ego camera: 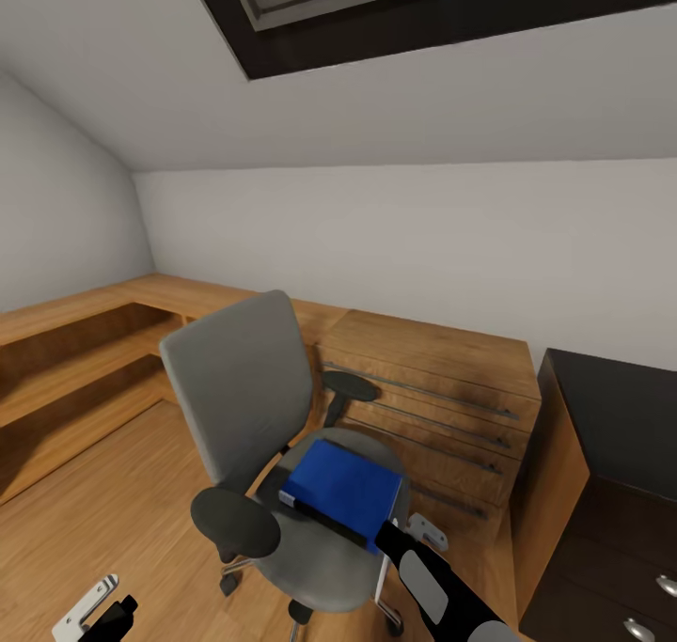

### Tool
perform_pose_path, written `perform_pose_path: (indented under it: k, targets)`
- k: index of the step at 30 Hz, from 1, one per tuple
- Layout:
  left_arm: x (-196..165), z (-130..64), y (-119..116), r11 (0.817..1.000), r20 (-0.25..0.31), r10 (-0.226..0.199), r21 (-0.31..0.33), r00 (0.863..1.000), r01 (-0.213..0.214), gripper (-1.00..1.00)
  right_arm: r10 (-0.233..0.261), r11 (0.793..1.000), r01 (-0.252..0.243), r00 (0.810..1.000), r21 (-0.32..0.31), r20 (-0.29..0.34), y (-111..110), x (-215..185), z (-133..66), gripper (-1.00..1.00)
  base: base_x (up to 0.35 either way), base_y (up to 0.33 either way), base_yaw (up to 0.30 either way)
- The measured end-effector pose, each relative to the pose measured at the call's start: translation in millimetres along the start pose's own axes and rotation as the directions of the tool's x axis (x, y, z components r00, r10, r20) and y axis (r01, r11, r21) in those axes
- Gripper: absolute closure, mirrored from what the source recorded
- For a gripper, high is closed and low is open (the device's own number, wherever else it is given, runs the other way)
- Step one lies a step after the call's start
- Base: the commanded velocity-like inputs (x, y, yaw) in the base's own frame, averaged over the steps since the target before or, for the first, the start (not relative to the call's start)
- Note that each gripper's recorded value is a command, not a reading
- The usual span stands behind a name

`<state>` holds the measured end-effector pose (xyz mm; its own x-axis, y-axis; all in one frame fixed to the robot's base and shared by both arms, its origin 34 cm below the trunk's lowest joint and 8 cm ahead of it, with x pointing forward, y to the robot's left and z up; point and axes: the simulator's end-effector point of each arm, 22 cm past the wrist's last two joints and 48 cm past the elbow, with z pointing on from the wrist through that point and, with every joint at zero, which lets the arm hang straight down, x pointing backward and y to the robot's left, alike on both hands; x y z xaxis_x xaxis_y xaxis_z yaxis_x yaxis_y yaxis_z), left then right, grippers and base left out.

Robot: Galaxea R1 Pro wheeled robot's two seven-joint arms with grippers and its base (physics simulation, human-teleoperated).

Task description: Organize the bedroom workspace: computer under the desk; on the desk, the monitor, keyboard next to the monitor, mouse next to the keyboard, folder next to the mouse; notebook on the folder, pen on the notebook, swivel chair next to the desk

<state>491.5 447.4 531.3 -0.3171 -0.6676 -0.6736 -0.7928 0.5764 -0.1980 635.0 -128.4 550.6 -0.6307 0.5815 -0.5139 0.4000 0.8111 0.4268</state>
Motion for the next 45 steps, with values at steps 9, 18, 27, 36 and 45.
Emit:
perform_pose_path:
  k: [9,18,27,36,45]
  targets:
    - [-12,-10.2,-2,1.0,-0.002,0.002,-0.005,1.0,-0.002,-1.0,0.0,1.0,0.0,1.0,0.001,0.002,7,-12,-11.4,1.0,0.0,0.0,0.0]
    - [-23,-20.4,-3,1.0,-0.005,0.002,-0.014,1.0,-0.002,-1.0,-0.001,1.0,0.001,0.998,-0.005,0.058,9,-54,-24.1,1.0,0.0,0.0,0.0]
    - [-32,-30.5,-4,1.0,-0.008,0.008,-0.02,1.0,-0.008,-1.0,-0.024,0.995,0.053,0.953,-0.087,0.301,50,-177,-76.7,1.0,-0.047,0.0,0.0]
    - [-41,-42.1,-10,1.0,-0.011,0.012,-0.02,1.0,-0.012,-1.0,-0.254,0.967,0.253,0.932,0.036,0.26,59,-209,-130.5,1.0,-0.008,0.0,0.0]
    - [-47,-53.7,-16,1.0,-0.02,0.019,-0.015,1.0,-0.019,-1.0,-0.267,0.961,0.277,0.912,0.012,0.313,63,-230,-173.9,1.0,0.0,0.0,0.0]
